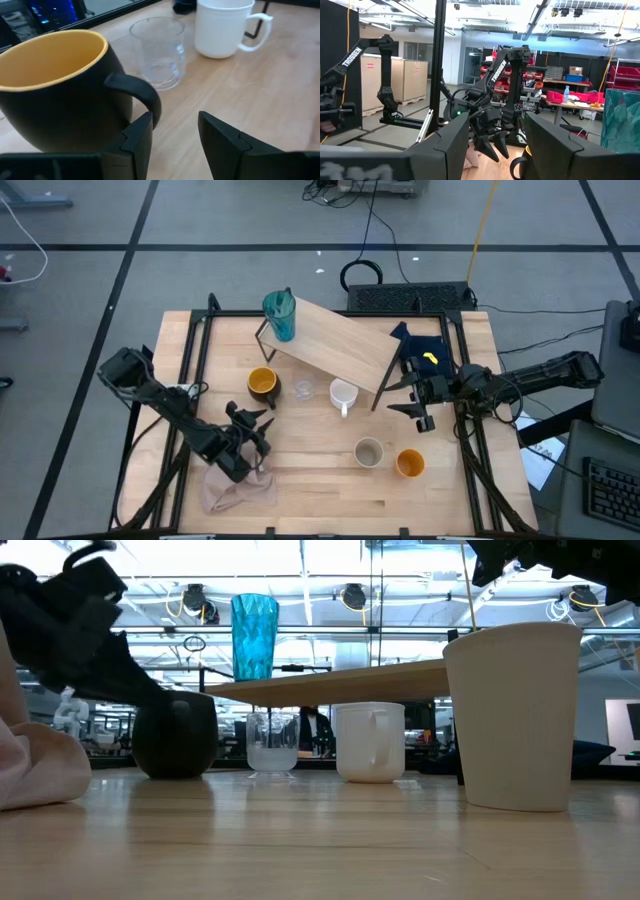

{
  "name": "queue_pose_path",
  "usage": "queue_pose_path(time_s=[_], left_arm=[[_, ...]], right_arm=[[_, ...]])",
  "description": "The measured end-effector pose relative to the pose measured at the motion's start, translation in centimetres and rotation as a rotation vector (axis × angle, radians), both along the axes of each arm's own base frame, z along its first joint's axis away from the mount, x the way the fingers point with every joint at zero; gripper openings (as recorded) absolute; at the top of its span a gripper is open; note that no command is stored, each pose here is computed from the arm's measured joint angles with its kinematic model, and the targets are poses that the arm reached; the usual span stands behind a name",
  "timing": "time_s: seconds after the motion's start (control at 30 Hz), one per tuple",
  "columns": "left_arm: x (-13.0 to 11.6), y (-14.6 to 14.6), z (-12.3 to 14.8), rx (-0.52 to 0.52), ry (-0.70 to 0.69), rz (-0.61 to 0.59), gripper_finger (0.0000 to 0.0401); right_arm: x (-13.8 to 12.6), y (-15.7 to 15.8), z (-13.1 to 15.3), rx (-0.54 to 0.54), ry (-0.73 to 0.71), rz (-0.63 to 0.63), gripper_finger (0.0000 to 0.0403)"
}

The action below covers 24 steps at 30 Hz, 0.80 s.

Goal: Stack small to large cups/mugs on shelf
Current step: Put the mug on the shelf

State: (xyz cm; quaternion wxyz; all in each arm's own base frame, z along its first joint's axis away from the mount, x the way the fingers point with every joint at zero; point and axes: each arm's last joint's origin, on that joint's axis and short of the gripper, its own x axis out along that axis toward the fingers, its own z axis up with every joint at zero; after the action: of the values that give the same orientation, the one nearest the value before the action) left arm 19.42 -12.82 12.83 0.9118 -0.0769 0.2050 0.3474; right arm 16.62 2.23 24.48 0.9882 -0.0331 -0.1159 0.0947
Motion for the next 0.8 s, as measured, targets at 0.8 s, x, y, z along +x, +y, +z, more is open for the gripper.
queue_pose_path(time_s=[0.8], left_arm=[[1.9,0.8,-2.8,0.071,-0.130,0.143,0.0161]], right_arm=[[0.0,0.0,0.0,-0.001,0.000,0.000,0.0183]])
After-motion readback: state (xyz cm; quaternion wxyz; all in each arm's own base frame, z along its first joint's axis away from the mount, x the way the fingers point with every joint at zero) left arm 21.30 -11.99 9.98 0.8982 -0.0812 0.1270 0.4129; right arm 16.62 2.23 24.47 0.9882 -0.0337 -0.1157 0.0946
